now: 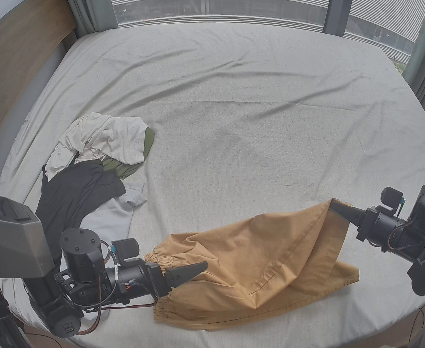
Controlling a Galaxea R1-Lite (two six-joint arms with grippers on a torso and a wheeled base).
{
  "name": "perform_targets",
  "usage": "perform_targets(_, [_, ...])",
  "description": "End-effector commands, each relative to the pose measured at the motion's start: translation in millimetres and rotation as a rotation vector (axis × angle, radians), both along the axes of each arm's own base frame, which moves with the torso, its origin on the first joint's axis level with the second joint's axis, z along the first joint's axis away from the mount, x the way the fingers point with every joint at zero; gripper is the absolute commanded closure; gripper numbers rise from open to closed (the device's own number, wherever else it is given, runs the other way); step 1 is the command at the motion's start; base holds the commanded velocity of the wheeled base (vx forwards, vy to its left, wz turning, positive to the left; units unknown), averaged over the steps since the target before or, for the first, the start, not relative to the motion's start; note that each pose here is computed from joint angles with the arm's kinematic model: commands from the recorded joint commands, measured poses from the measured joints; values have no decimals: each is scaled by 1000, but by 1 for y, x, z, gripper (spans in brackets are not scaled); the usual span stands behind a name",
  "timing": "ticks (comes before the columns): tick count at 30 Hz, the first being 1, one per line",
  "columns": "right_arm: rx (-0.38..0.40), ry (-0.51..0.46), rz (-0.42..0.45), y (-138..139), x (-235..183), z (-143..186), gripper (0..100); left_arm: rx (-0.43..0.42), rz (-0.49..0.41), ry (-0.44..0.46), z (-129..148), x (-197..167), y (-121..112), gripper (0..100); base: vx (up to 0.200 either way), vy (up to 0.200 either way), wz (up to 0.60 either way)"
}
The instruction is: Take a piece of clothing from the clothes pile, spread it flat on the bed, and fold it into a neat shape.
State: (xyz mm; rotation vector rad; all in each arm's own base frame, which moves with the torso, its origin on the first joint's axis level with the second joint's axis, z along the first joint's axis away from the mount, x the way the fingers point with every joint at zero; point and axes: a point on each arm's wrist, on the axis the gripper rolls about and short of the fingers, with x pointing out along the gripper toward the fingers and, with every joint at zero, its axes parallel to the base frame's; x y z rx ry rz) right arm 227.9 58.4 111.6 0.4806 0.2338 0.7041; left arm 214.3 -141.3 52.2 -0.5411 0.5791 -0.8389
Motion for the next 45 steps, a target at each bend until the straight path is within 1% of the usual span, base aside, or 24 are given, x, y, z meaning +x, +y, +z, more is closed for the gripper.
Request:
perform_targets(1, [12, 6, -2, 0, 2, 0, 100, 7, -45, 9, -3, -7, -10, 0, 0, 0, 0])
perform_targets(6, [18, 4, -6, 0, 5, 1, 100, 31, -66, 29, -10, -10, -14, 0, 0, 0, 0])
perform_targets(13, [18, 15, -25, -3, 12, -2, 100, 74, -71, 82, -21, -19, -8, 0, 0, 0, 0])
perform_targets(18, [18, 15, -28, -4, 12, -2, 100, 77, -66, 81, -21, -19, -8, 0, 0, 0, 0])
perform_targets(19, [19, 13, -28, -4, 12, -2, 100, 80, -65, 84, -22, -20, -7, 100, 0, 0, 0])
perform_targets(27, [21, 10, -33, -4, 13, -1, 100, 92, -75, 57, -22, -18, -6, 100, 0, 0, 0])
perform_targets(33, [31, 10, -42, -6, 15, 0, 100, 51, -44, -7, -10, -5, -6, 100, 0, 0, 0])
perform_targets(35, [33, 10, -41, -6, 14, 1, 100, 14, -25, -63, 2, 4, -6, 100, 0, 0, 0])
perform_targets(38, [32, 9, -38, -7, 13, 1, 100, -20, -10, -114, 16, 9, -4, 100, 0, 0, 0])
perform_targets(39, [32, 9, -36, -7, 12, 1, 100, -42, -6, -148, 24, 12, -5, 100, 0, 0, 0])
perform_targets(45, [36, -5, -27, -5, 9, 5, 100, -82, -6, -215, 40, 19, -4, 100, 0, 0, 0])
